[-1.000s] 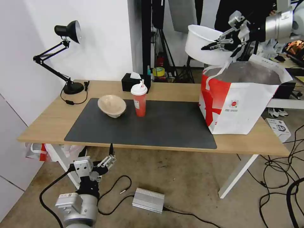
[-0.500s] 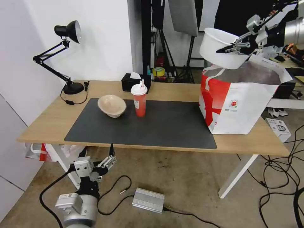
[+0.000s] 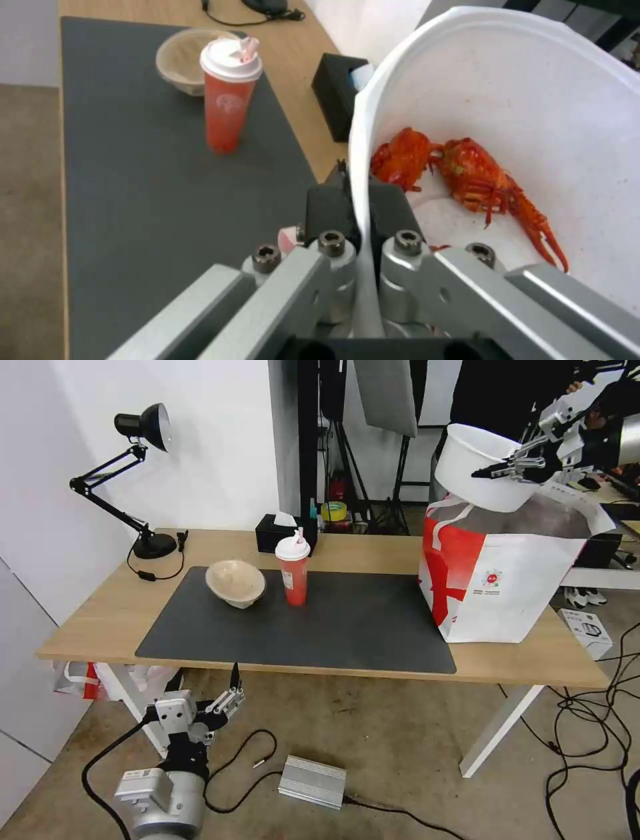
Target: Pick up the trash from the table and place it into the takeout bag.
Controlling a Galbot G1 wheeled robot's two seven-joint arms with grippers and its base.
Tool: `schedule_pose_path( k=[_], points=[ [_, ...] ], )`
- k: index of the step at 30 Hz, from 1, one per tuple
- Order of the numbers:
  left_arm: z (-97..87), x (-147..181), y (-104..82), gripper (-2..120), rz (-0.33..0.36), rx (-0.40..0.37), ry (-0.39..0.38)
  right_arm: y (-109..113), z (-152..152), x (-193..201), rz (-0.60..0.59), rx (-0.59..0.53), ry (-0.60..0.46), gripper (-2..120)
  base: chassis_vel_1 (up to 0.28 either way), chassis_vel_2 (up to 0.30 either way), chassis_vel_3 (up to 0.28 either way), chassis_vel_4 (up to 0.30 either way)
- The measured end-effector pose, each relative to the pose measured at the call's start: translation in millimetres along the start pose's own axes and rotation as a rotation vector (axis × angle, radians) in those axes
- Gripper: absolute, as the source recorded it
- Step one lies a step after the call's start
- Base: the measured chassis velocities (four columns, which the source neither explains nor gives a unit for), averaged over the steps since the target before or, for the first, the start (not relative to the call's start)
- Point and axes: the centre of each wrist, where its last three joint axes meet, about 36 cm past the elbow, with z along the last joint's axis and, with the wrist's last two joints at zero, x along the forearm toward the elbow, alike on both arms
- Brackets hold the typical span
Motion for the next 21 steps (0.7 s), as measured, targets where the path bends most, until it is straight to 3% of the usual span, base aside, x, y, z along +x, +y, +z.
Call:
schedule_pose_path(
  k=[21],
  points=[
    [2.8, 3, -0.9, 100, -0.003, -0.004, 0.014, -2, 71, 4, 0.043, -0.090, 0.011, 0, 0.000, 0.000, 0.000, 0.000]
  ],
)
